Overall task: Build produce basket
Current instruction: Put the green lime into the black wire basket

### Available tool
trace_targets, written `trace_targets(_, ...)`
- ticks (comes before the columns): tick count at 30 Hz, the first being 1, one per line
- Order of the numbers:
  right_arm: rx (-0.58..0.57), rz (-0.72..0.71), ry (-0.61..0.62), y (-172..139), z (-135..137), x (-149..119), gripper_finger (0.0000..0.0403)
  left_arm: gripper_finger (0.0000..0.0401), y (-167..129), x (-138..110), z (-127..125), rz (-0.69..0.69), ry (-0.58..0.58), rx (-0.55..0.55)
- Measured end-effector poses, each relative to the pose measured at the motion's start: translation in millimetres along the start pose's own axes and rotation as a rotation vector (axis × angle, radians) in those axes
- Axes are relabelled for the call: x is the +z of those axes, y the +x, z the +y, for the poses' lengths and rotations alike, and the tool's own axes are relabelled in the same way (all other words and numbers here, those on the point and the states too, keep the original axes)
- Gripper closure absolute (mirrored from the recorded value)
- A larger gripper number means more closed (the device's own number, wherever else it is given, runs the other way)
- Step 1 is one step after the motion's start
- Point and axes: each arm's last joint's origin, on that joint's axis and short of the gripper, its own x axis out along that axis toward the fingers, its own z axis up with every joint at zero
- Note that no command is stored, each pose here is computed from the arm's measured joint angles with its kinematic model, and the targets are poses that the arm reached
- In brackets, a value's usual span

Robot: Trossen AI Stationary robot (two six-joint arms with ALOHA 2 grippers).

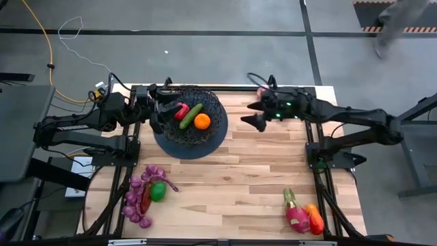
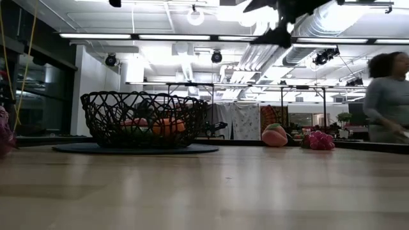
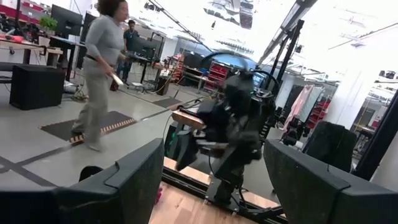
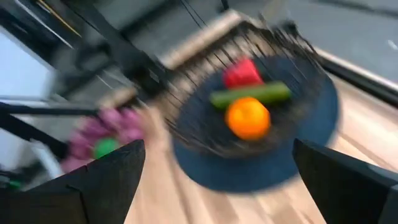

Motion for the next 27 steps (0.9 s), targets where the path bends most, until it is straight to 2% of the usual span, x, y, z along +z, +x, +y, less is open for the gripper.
trace_targets(5, 0.057, -0.126, -0.063, -17.1, 3.8, -2.9, 0.0005, 0.0135, 0.0, 0.0, 0.0, 0.0, 0.0, 0.0)
trace_targets(15, 0.056, -0.125, -0.068, -17.5, 3.4, -3.9, 0.0005, 0.0135, 0.0, 0.0, 0.0, 0.0, -0.001, -0.001)
trace_targets(20, 0.056, -0.125, -0.068, -17.5, 3.4, -3.9, 0.0005, 0.0135, -0.1, -1.2, 0.3, 0.011, -0.047, 0.007)
trace_targets(23, 0.056, -0.124, -0.068, -17.5, 3.4, -3.9, 0.0005, 0.0135, 1.0, -8.7, -1.2, 0.112, -0.127, 0.025)
trace_targets(27, 0.055, -0.123, -0.068, -17.5, 3.3, -4.0, 0.0005, 0.0135, 1.5, -21.2, -12.0, 0.438, -0.214, 0.081)
